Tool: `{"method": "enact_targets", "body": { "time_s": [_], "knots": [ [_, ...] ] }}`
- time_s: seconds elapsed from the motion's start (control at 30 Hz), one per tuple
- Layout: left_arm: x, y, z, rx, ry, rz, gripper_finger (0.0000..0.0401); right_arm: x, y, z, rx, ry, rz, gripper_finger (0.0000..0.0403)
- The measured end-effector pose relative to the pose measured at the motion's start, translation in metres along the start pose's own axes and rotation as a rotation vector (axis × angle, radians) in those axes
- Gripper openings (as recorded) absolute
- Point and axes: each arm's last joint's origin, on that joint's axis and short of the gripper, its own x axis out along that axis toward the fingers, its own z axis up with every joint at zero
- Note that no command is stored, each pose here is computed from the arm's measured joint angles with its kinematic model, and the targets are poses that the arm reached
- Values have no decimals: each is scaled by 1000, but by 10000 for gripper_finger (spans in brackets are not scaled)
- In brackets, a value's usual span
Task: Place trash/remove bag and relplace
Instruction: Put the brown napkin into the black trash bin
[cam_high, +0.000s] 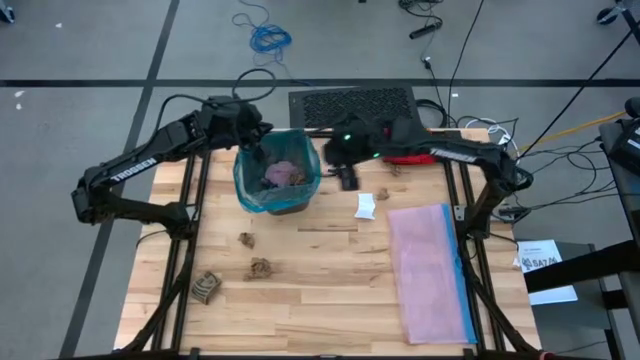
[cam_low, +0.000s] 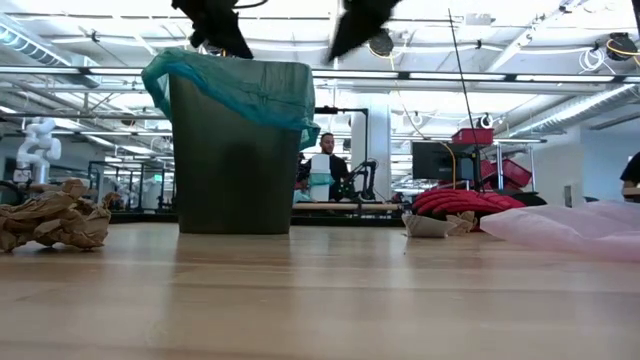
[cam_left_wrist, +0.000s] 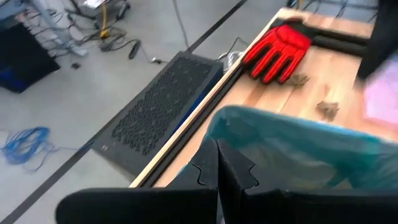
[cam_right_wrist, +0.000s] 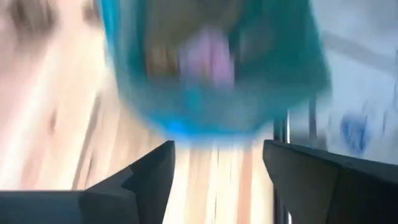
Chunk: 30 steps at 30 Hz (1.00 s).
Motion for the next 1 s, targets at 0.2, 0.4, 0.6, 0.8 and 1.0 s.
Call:
{"method": "enact_targets", "body": {
  "time_s": [0.2,0.4,0.6,0.8,1.0],
  "knots": [
    [-2,0,0,4,-1,9,0,-17,-13,-61,290,179,115,174],
    [-2,0,-1,7,7,9,0,13,3,-148,505,284,73,123],
    [-2,0,-1,10,13,9,0,33,14,-218,681,394,-120,121],
    [-2,0,-2,3,18,8,0,50,16,-247,735,404,-154,157],
    [-2,0,-4,-19,39,8,0,54,10,-251,751,381,-179,187]
  ]
}}
